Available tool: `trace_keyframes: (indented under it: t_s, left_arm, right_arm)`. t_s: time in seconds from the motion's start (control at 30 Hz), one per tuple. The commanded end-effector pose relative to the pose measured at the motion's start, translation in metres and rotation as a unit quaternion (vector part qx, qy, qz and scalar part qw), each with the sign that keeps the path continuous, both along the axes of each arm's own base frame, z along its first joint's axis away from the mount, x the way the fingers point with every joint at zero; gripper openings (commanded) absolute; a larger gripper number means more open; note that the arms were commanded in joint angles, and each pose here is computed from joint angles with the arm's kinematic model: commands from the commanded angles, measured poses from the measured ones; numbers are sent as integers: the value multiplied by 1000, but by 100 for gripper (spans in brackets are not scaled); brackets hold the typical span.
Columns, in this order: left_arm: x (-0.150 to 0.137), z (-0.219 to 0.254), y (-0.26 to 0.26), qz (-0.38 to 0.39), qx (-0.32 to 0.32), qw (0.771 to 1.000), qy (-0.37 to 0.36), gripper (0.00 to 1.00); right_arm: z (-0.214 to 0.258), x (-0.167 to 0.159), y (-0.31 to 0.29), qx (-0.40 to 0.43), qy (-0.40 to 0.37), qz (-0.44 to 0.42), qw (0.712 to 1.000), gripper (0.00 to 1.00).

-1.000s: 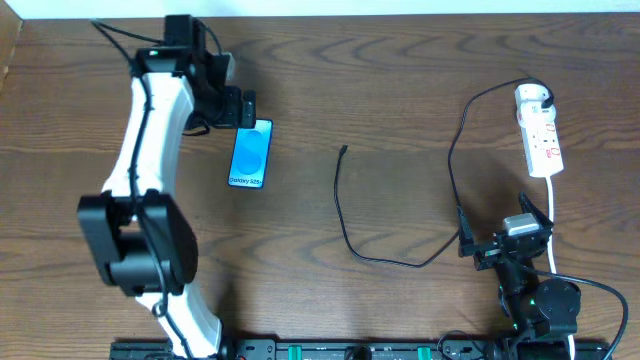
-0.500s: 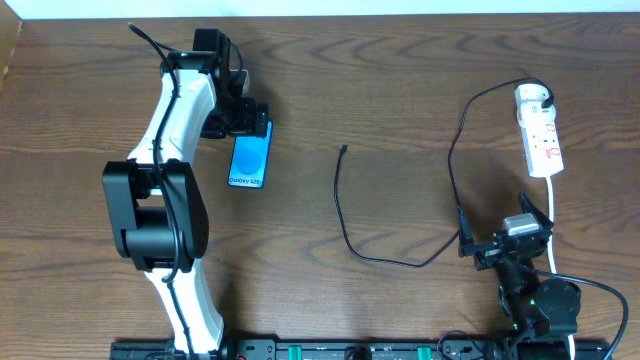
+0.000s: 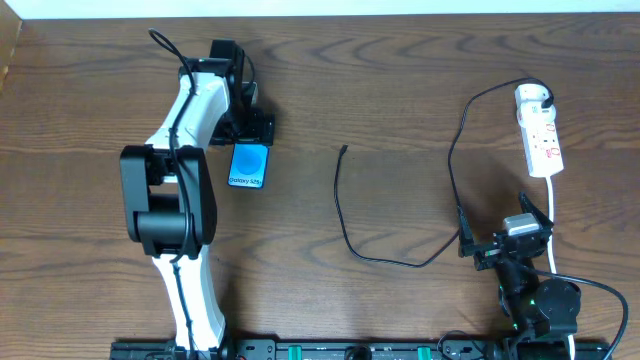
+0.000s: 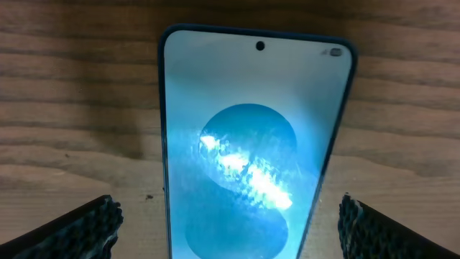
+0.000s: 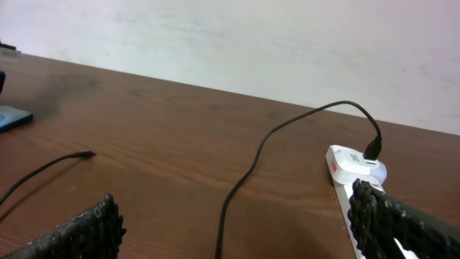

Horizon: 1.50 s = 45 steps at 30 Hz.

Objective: Plug charger to phone and switch on socket
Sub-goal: 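Lower the left gripper onto the phone's top edge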

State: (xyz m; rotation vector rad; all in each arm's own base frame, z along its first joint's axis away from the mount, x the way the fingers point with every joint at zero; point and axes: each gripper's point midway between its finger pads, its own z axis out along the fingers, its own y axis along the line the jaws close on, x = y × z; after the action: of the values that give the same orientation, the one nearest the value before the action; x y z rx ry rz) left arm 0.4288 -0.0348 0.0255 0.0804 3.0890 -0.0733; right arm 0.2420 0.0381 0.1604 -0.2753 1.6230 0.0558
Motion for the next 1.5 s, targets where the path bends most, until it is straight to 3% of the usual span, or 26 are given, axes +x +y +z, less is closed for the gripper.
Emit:
trace_keyframes:
  t_s: [0.0,1.27,1.47]
  left_arm:
    - [0,-4,2,4,8,1000,1,98]
    - [-19,-46,-9,-12,7,999,39,98]
    - [-19,-46,-9,-12,7,999,40,93]
  right_arm:
    - [-1,-1,3,-5,-2,6,1000,99]
    - [-1,-1,3,-6,-2,6,1000,99]
    - [-1,-1,3,-5,-2,6,1000,99]
